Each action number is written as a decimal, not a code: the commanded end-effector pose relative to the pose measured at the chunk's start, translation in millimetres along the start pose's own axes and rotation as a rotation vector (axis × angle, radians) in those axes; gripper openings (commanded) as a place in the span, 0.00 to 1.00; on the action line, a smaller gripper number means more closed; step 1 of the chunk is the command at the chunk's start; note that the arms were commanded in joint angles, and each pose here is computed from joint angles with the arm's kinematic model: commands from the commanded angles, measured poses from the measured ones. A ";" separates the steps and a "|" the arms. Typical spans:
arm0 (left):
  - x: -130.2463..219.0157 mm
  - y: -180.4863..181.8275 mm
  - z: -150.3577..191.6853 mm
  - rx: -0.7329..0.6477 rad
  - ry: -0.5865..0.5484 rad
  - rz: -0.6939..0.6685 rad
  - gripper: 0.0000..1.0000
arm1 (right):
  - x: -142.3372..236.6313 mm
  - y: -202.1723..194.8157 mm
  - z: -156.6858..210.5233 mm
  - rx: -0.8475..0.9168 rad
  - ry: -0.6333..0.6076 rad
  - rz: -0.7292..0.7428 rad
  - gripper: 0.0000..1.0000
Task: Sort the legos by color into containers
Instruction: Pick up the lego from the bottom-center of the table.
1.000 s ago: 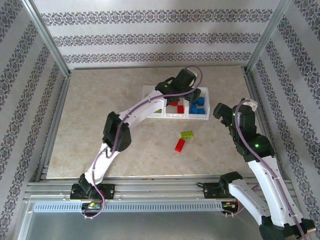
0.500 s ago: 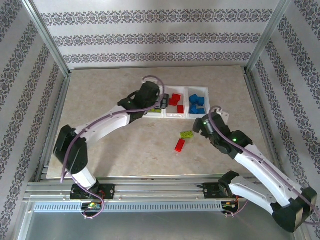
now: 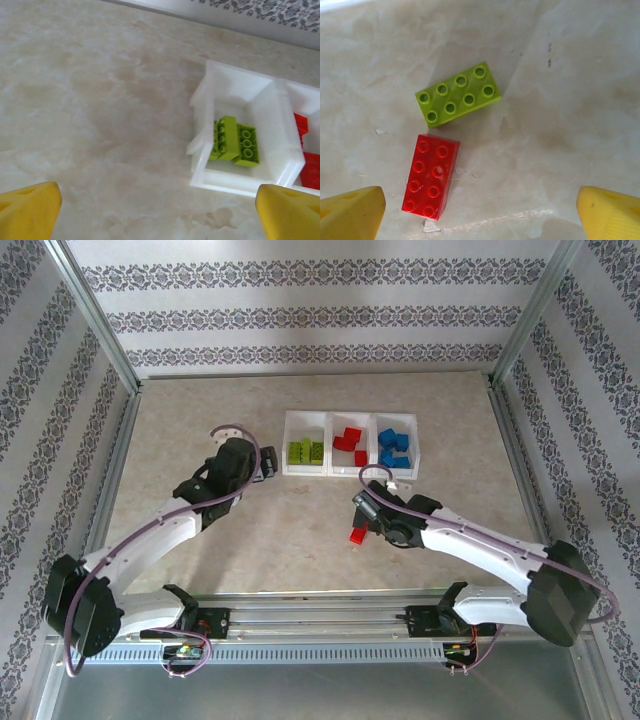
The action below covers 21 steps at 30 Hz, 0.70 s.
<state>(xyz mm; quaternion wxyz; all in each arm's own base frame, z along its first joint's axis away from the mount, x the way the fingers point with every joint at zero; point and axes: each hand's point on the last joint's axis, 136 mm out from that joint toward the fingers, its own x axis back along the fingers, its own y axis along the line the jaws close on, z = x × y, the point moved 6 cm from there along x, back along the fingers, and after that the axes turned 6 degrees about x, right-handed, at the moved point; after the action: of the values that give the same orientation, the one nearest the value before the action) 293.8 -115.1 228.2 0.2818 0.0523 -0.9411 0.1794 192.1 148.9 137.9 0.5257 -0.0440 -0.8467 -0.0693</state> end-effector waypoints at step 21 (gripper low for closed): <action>12.0 57.6 30.4 0.112 0.032 -0.115 1.00 | -62.2 61.9 14.5 0.088 0.278 -0.008 0.79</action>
<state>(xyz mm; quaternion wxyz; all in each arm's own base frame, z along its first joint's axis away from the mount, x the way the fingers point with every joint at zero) 261.9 -79.9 200.6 0.2938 0.1030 -0.9263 0.2125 216.5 206.3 81.6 0.6302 -0.0095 -0.7754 -0.0383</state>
